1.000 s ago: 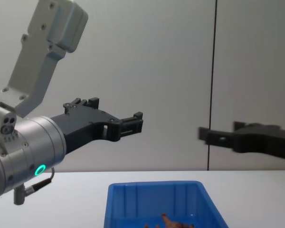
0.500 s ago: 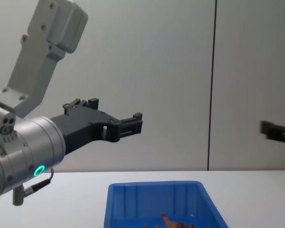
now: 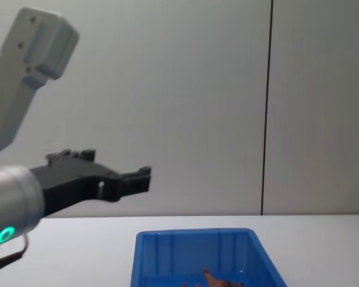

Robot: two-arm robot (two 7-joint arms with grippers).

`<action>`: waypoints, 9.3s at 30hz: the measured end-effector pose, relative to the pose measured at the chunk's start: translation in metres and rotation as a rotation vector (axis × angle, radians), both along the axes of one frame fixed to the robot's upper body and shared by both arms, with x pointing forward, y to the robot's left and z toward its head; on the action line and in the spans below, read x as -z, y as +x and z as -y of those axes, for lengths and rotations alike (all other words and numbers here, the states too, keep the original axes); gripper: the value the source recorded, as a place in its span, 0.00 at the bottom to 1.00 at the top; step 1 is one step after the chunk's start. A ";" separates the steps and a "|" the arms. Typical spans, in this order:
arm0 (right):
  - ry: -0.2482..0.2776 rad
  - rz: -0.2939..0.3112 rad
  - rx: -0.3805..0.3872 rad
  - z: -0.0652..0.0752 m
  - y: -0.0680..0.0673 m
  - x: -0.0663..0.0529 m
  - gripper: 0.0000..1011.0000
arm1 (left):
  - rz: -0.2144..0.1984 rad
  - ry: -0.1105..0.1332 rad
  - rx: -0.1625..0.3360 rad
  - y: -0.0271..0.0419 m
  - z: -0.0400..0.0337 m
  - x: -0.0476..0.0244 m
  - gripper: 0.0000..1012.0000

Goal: Pick up the two dolls from the table and place them into the box.

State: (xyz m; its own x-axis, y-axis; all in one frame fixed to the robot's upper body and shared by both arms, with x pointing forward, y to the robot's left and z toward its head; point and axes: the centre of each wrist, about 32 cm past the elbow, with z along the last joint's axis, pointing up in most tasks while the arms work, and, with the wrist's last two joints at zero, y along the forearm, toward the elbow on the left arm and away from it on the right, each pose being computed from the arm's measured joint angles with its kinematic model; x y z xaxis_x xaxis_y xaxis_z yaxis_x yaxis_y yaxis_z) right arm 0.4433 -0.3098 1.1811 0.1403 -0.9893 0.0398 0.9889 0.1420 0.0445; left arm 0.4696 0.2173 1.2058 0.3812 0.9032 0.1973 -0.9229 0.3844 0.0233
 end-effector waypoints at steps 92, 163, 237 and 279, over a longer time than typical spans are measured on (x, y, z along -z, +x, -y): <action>-0.025 0.025 0.148 0.028 -0.022 0.004 0.99 | -0.492 -0.107 -0.038 0.0320 -0.0890 0.0959 0.61; -0.025 0.025 0.148 0.028 -0.022 0.004 0.99 | -0.236 -0.179 0.517 0.1101 -0.0516 0.0275 0.19; -0.006 0.015 -0.038 -0.026 -0.008 0.000 0.99 | 0.060 -0.151 0.080 0.0666 -0.0399 -0.0056 0.99; 0.000 0.017 -0.199 -0.073 0.000 -0.008 0.99 | 0.119 -0.002 0.055 0.0223 0.0189 0.0014 0.99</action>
